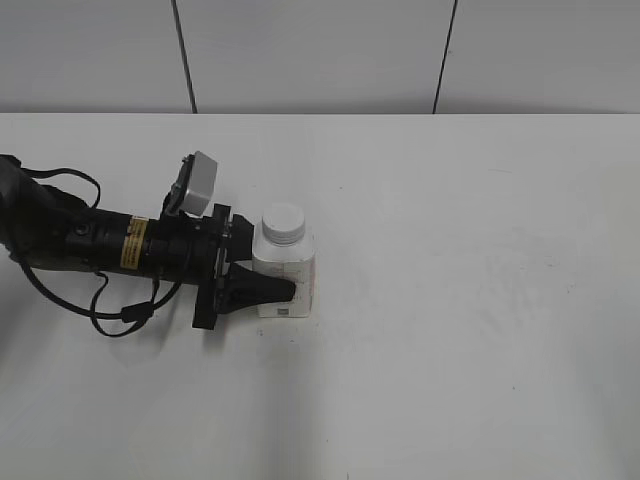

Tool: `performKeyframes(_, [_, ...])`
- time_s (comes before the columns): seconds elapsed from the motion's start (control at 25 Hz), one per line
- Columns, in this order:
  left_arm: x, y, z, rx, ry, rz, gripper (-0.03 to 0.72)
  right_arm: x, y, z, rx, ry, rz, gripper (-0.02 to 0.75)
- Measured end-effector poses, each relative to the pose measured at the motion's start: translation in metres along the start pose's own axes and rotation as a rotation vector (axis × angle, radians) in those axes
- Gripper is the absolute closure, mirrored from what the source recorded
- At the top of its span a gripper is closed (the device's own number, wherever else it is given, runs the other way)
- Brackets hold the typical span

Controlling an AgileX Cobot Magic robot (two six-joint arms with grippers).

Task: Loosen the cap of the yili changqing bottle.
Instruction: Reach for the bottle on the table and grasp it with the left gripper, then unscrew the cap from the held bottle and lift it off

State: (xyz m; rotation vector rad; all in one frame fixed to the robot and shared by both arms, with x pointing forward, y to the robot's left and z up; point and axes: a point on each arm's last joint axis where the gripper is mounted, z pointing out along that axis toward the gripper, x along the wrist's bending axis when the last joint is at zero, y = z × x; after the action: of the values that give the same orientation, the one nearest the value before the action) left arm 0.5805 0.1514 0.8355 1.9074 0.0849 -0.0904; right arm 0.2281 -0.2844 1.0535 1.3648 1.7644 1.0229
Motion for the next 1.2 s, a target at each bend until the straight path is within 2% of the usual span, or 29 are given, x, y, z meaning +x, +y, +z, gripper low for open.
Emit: performKeyframes(1.2, [-0.0003,-0.0003,0.0,0.003,-0.003,0.003,0.29,0.0,0.0,0.0,0.0,0.0,0.0,0.16])
